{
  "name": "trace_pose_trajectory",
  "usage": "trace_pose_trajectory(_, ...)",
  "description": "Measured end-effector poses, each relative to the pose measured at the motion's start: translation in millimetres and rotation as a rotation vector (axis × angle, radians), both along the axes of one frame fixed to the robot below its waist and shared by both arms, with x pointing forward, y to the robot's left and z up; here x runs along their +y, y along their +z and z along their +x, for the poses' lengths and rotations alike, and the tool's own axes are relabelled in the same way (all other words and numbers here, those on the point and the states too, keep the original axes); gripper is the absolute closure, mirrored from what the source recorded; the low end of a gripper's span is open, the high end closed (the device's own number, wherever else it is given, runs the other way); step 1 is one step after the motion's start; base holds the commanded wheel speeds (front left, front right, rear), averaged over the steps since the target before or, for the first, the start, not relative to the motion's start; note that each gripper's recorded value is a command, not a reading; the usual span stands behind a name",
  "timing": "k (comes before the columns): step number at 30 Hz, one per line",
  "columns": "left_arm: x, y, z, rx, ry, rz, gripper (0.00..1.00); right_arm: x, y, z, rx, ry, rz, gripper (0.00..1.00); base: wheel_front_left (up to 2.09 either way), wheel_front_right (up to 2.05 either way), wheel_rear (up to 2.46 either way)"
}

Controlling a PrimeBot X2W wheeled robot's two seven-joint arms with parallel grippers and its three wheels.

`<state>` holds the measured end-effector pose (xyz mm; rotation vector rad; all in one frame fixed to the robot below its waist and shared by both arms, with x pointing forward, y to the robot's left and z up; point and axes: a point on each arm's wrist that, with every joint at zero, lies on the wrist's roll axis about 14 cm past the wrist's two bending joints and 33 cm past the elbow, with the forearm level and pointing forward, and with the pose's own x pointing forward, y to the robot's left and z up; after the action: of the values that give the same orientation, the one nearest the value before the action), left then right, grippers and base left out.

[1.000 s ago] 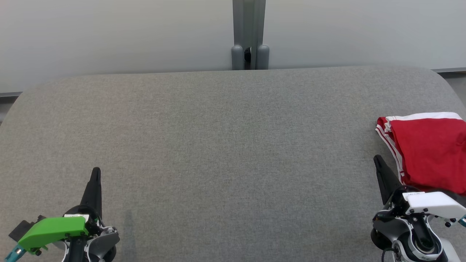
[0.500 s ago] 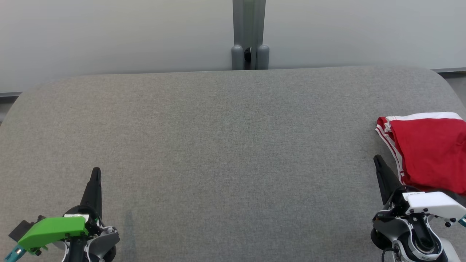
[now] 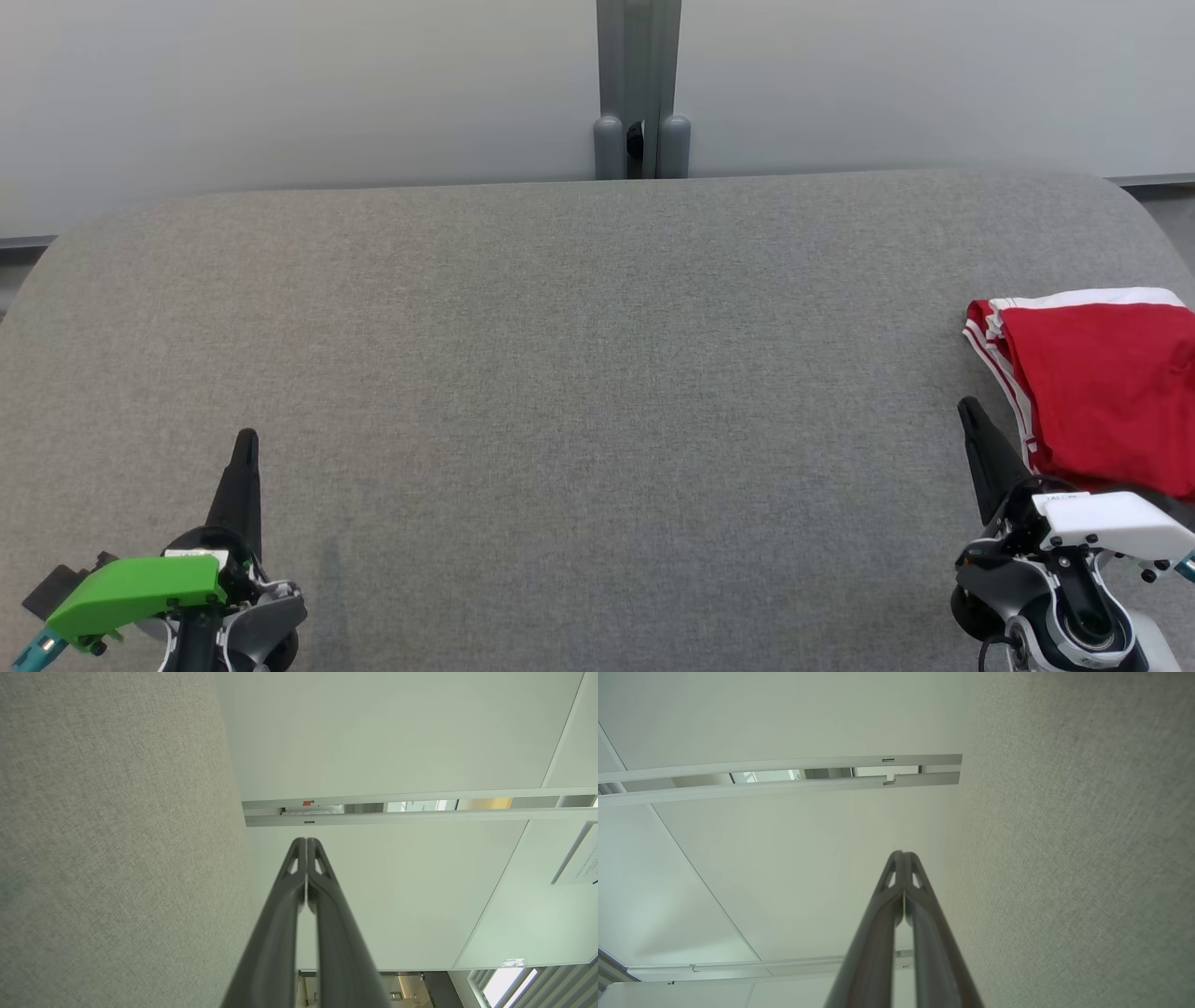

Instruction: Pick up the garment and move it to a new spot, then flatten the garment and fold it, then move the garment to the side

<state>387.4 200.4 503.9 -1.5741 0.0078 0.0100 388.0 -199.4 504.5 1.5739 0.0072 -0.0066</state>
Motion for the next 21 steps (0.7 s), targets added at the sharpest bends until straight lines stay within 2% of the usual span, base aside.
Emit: trace_pose_trajectory(21, 0.0, 0.0, 0.0, 0.0, 0.0, 0.0, 1.0, 0.0, 0.0, 0.0, 0.0, 0.0, 0.0, 1.0, 0.0, 0.0, 0.0)
